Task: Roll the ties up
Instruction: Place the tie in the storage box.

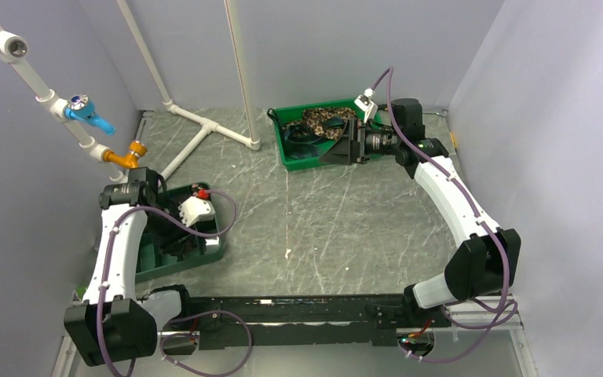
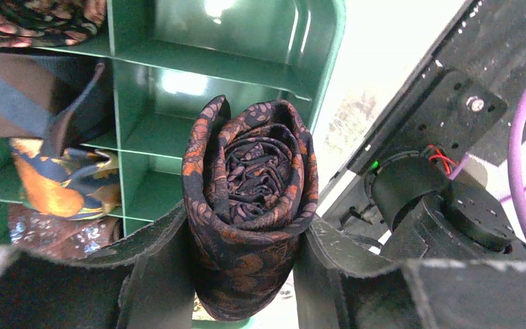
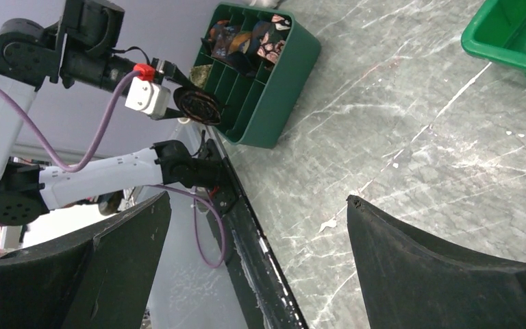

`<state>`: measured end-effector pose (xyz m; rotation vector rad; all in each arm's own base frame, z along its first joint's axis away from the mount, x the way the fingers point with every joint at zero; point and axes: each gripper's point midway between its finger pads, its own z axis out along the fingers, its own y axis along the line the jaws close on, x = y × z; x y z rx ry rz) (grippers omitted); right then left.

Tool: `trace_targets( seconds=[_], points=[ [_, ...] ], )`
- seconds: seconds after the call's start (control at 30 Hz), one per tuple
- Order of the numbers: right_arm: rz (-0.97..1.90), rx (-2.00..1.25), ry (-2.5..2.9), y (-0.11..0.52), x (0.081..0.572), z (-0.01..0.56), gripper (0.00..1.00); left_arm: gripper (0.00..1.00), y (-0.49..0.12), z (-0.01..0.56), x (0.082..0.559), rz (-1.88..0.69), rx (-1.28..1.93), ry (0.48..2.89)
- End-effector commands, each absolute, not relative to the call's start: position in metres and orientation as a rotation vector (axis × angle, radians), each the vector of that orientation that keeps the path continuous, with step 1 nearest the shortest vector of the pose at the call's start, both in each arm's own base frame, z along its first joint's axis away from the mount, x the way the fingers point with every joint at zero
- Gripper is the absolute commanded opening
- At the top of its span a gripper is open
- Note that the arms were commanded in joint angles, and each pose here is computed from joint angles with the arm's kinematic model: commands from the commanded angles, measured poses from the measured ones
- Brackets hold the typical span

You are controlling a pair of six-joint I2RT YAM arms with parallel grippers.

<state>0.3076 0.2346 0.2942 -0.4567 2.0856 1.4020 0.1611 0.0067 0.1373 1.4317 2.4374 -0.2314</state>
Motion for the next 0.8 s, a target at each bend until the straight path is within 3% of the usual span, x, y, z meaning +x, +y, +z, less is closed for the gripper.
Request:
trace_targets(
  seconds=[0.0,0.23,0.77],
  points=[
    [1.399,-0.487,2.031,0.234,0.302,0.307,1.0,0.0,0.011,0.129,0.149,-0.293,1.584,2.438],
    [1.394,-0.477,2.037,0.232,0.302,0.304,1.0,0.0,0.001,0.123,0.155,-0.427,1.521,2.489],
    [1.394,-0.461,2.048,0.226,0.306,0.302,1.0,0.0,0.011,0.075,0.177,-0.326,1.505,2.572]
  ],
)
